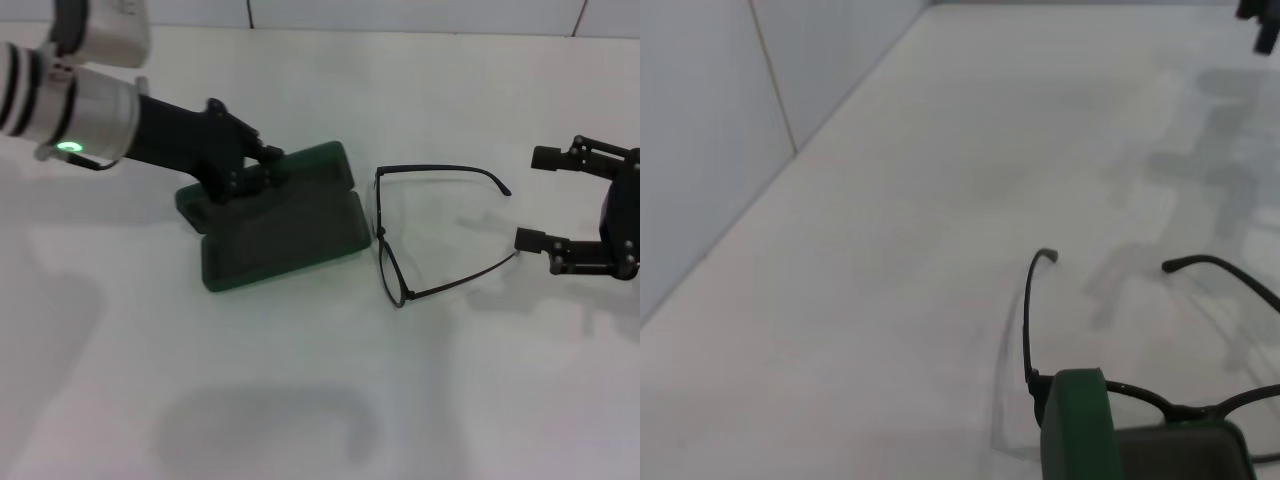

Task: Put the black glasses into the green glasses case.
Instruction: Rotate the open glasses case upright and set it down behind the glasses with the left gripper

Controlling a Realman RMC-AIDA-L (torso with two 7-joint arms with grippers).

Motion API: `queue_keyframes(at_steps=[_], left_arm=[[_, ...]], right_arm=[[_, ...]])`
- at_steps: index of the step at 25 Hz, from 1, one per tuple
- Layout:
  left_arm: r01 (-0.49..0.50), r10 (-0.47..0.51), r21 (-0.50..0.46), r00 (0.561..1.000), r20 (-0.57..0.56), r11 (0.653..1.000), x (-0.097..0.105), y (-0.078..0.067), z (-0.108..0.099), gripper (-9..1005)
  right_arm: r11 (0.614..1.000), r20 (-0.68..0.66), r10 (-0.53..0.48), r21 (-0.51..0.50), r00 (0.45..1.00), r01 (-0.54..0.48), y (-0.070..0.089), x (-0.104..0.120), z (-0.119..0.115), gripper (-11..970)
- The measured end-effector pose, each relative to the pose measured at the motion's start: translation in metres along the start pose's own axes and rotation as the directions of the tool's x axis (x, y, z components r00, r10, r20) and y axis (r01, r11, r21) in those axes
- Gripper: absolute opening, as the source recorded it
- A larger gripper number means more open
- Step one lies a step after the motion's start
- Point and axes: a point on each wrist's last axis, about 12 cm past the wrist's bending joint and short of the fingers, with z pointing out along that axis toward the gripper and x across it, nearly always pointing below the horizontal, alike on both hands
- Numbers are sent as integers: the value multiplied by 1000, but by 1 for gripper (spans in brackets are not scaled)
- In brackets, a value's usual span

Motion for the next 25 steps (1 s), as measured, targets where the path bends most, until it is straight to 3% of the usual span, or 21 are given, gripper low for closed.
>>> queue_keyframes(at_steps=[5,8,10,15,25], left_arm=[[-15,17,28,998,-66,999,-9,3,23,206],[-15,17,28,998,-66,999,-9,3,23,206],[-66,68,68,997,-37,996,-28,2,39,206],[-109,109,90,994,6,990,-49,3,51,200],[-97,96,76,995,27,992,-49,3,54,205]], right_arm=[[1000,16,1,-21,1000,-1,3,-1,-1,839],[1000,17,3,-14,1000,-3,4,0,-3,839],[1000,17,1,0,1000,-1,4,0,-6,839],[1000,6,1,21,1000,-1,4,2,-11,839],[995,-7,24,92,1000,-23,4,8,-23,839]])
